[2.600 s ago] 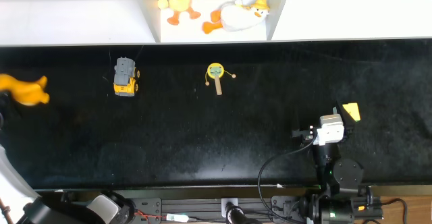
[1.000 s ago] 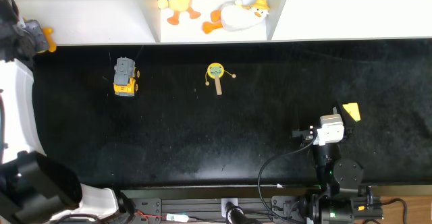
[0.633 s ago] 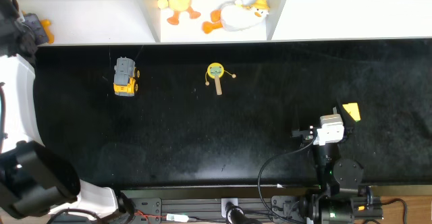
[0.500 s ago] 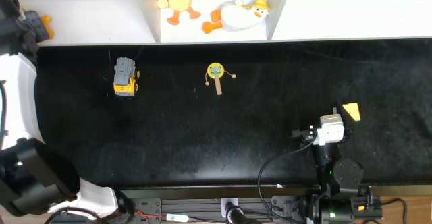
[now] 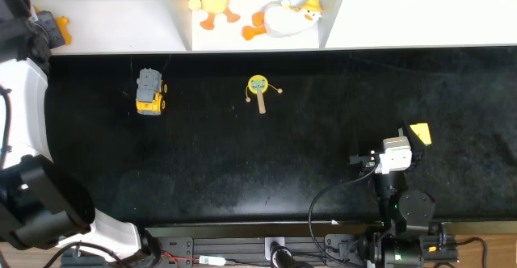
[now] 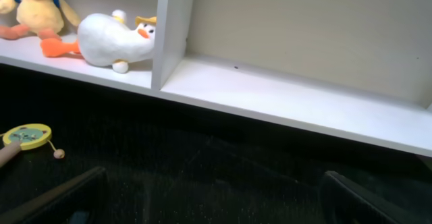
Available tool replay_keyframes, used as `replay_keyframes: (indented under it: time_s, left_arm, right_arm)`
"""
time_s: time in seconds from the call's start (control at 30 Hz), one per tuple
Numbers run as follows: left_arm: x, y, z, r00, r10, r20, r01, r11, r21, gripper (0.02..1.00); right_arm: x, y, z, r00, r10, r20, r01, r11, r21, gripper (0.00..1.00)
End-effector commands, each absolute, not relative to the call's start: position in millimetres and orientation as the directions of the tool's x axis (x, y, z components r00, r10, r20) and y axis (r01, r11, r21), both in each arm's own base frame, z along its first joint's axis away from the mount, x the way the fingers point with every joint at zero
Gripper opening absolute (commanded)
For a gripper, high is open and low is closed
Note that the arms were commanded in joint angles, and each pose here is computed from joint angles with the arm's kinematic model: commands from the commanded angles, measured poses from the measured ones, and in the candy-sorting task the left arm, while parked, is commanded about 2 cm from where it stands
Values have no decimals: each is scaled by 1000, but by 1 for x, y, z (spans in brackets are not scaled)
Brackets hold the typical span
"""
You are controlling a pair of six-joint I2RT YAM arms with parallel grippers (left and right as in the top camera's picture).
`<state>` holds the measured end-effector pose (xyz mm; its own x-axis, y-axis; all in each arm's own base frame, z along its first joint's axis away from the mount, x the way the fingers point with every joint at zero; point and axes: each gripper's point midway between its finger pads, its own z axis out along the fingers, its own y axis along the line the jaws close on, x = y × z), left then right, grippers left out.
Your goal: Store Toys
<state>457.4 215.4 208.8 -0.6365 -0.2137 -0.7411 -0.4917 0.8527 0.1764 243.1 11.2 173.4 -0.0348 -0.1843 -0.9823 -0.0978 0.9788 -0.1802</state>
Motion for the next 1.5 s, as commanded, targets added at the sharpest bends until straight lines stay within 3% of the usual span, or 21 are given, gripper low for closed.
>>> replay_keyframes:
  time_s: [0.03,0.83,0.93,1.0,1.13,1.27,1.4,1.5]
  left_arm:
    - [465,212,210,-631,-213,-746,-485,859,164,84]
    - [476,216,208,-608,-205,-767,-489,858,158,172]
    - [476,216,208,-607,-205,-768,-489,858,158,290]
    - [476,216,208,-607,-205,-768,-489,858,158,467]
    - [477,217,209,-603,-203,-771,-490,858,157,711]
    - [477,217,213,-595,-200,-779,-491,857,155,796]
    - [475,216,221,-585,-197,-787,-493,856,153,998]
    - [471,214,231,-573,-192,-796,-495,856,150,998]
  right_arm:
    - [243,11,177,-23,-184,-983,-94,979,-181,996]
    - [243,11,177,-23,-184,-983,-94,979,-181,996]
    - [243,11,177,-23,-184,-983,-94,979,-181,996]
    - [243,11,177,-23,-184,-983,-94,979,-181,996]
    - [243,11,177,-23,-184,-983,-94,979,-181,996]
    - [243,11,177,-23,-184,-983,-94,979,-181,996]
    - [243,11,177,-23,-184,-983,-94,979,-181,993]
    - [243,11,177,-23,-184,-983,-94,979,-181,996]
